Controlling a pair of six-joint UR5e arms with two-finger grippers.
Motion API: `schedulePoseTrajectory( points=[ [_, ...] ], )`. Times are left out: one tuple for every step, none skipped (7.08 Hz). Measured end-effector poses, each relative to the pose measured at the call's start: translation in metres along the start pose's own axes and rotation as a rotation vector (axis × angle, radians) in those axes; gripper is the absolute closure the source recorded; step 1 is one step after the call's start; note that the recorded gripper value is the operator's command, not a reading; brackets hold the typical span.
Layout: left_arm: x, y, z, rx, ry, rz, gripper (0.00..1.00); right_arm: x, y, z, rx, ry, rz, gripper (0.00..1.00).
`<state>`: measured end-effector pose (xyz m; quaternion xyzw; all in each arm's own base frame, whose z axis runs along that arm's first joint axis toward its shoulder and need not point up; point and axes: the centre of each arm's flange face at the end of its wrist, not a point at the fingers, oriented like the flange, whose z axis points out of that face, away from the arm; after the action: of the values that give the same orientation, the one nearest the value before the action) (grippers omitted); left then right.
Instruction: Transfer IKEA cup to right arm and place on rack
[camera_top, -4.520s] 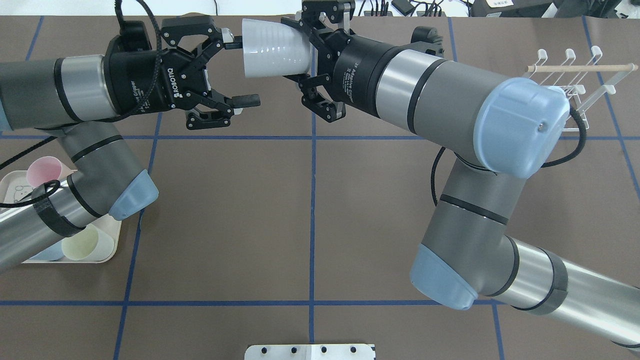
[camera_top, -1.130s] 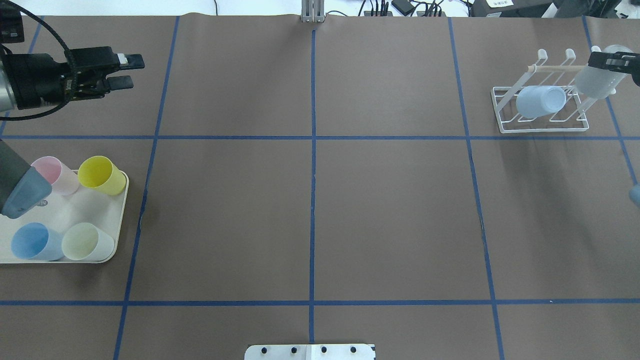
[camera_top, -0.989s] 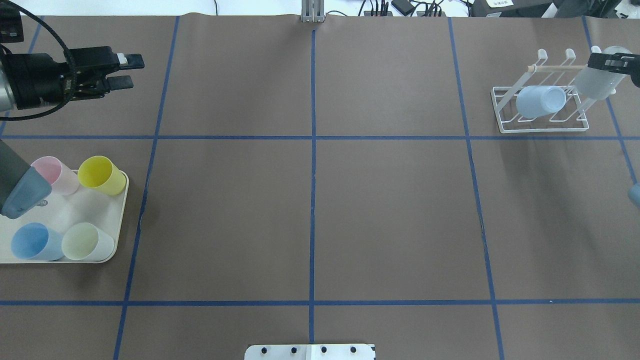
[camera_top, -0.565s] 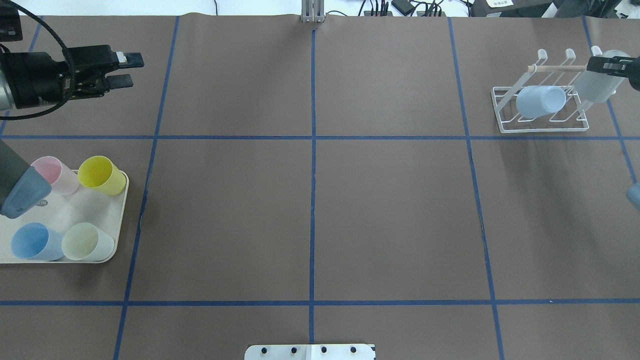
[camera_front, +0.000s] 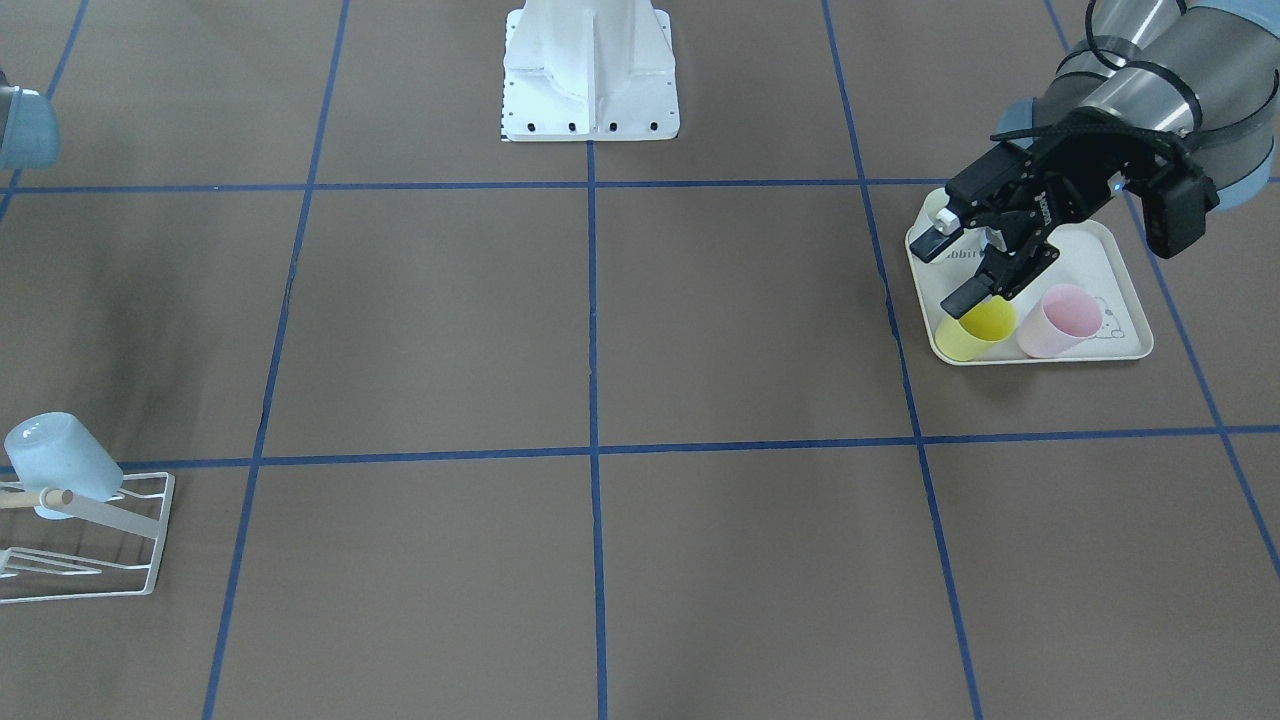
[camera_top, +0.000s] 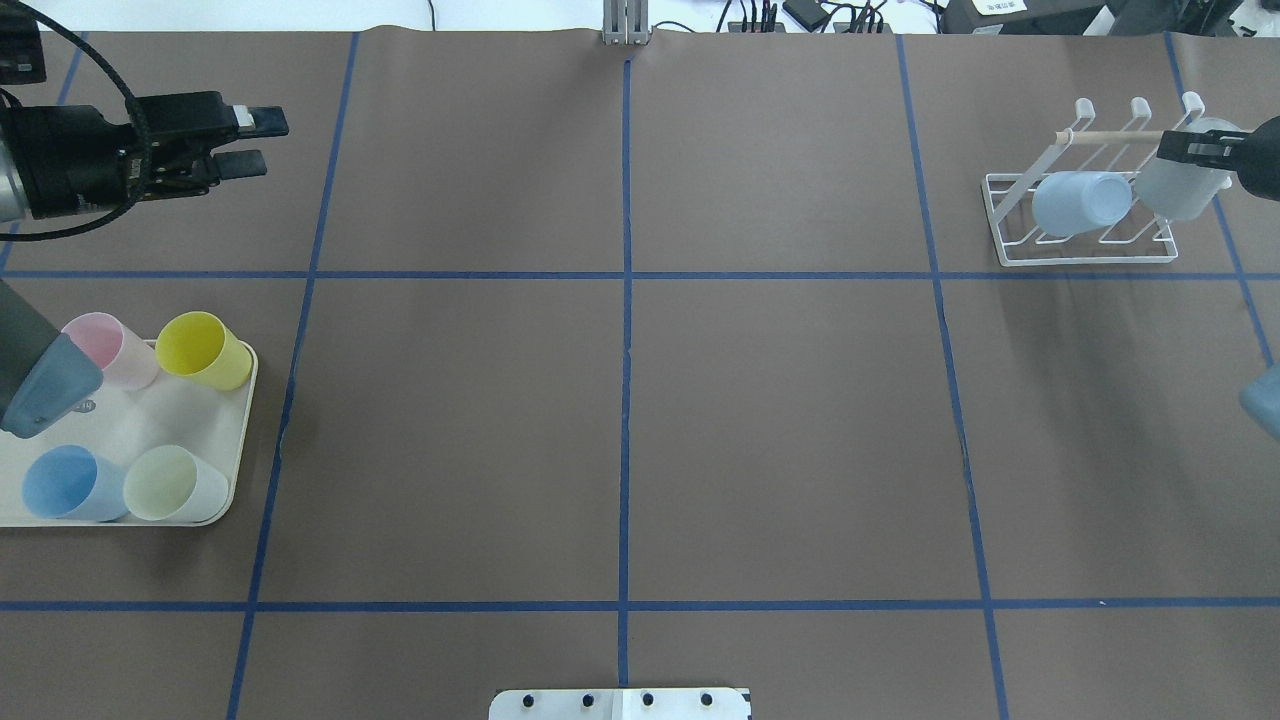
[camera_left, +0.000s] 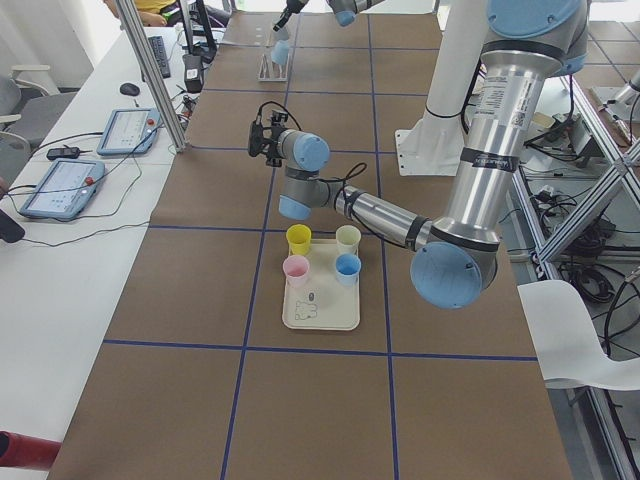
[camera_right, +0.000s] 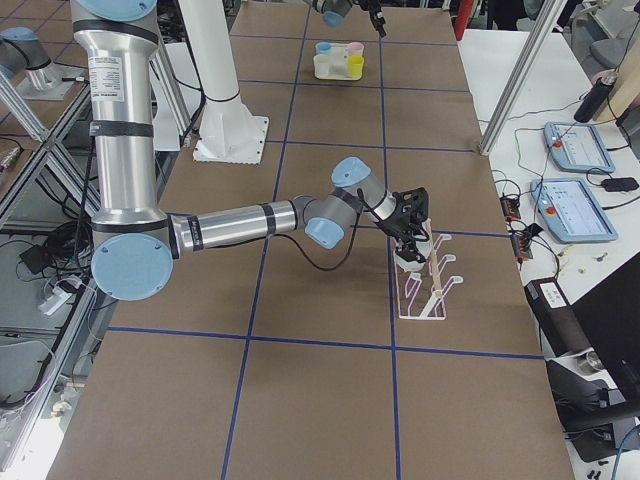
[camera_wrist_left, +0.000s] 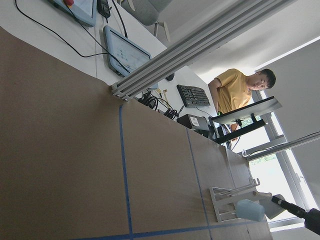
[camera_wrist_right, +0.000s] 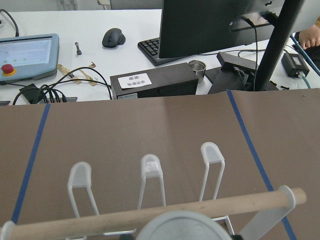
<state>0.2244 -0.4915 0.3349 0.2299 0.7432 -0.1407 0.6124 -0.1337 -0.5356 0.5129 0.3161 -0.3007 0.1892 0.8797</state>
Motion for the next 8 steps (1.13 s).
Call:
schedulePoseTrajectory(
  points=[
    [0.0, 0.0, 0.0, 0.0, 0.0, 0.0, 0.01, -0.002, 0.001, 0.002, -0.003, 0.0, -0.002, 0.01],
    [0.001, 0.0, 0.0, 0.0, 0.001, 0.001, 0.01, -0.001, 0.002, 0.005, -0.003, 0.0, -0.001, 0.0],
    [0.001, 0.0, 0.001, 0.0, 0.003, 0.002, 0.01, 0.002, 0.006, 0.011, 0.004, -0.005, 0.003, 0.0],
    [0.002, 0.0, 0.001, 0.0, 0.003, 0.002, 0.01, 0.007, 0.01, 0.019, 0.02, -0.025, 0.006, 0.0],
    [0.002, -0.001, 0.0, 0.002, 0.002, 0.006, 0.01, 0.006, 0.011, 0.022, 0.04, -0.054, 0.012, 0.0],
    [-0.001, -0.005, -0.003, 0.01, -0.012, 0.038, 0.01, 0.0, 0.007, 0.019, 0.056, -0.083, 0.023, 0.0],
    [-0.008, -0.014, -0.011, 0.028, -0.057, 0.118, 0.01, -0.011, 0.001, 0.009, 0.063, -0.116, 0.032, 0.0],
    [-0.024, -0.026, -0.03, 0.051, -0.135, 0.234, 0.01, -0.022, -0.004, -0.007, 0.056, -0.15, 0.037, 0.0]
  ],
)
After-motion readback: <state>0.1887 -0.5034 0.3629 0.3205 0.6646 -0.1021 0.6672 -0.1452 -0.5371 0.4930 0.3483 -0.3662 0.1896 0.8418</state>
